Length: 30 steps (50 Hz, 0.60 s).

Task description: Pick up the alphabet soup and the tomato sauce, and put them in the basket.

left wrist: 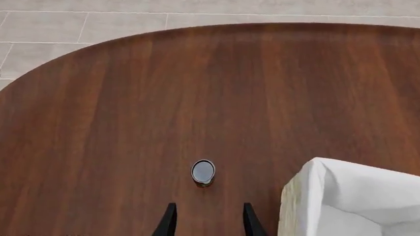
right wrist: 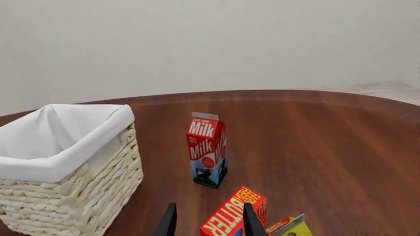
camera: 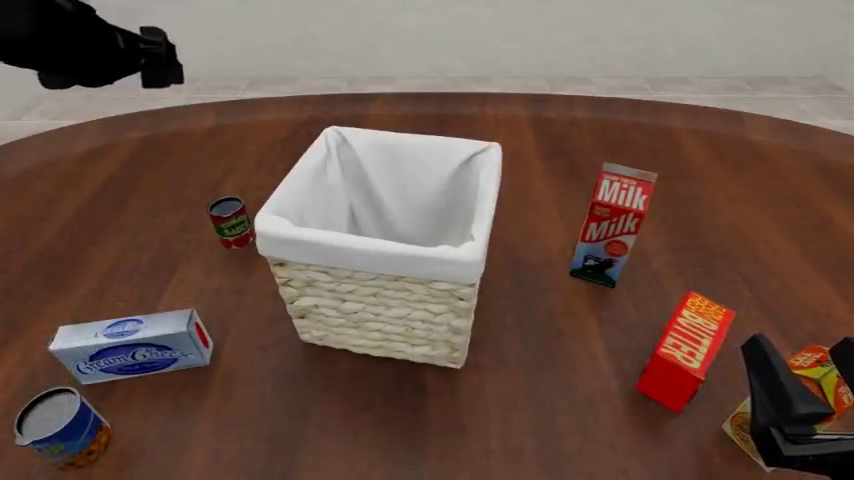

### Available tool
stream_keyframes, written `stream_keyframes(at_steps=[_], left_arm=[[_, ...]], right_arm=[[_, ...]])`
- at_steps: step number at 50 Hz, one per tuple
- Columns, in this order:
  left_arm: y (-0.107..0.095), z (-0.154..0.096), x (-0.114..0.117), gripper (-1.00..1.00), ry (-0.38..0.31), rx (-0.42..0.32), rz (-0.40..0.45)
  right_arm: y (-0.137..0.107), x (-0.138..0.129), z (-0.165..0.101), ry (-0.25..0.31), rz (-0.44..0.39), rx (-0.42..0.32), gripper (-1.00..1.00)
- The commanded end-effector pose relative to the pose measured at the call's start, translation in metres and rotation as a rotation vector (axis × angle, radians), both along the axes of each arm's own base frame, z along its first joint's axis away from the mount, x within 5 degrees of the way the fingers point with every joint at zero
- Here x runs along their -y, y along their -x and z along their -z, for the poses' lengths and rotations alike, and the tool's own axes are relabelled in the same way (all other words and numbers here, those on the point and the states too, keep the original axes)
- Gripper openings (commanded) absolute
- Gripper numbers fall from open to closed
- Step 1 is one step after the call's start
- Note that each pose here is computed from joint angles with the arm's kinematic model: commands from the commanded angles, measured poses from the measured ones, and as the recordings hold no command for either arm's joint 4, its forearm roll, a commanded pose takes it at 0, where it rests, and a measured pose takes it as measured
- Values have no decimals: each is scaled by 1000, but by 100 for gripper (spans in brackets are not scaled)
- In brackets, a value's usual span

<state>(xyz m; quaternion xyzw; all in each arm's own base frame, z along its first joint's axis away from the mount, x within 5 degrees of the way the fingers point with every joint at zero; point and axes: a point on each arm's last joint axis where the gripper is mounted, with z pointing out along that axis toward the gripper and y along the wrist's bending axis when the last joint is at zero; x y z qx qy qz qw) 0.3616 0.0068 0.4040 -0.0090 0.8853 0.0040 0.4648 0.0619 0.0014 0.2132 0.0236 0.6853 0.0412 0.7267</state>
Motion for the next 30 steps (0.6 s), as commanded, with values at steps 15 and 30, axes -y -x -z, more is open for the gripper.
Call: stream_keyframes(at_steps=[15,30], left_arm=[[-45,45,-24,100,1,-25,-57],[-69,80,-12,100,11,-28,-32]], right_arm=[[-1,0,0,4,4,-3,100],[-3,0,0,7,7,-11,100]])
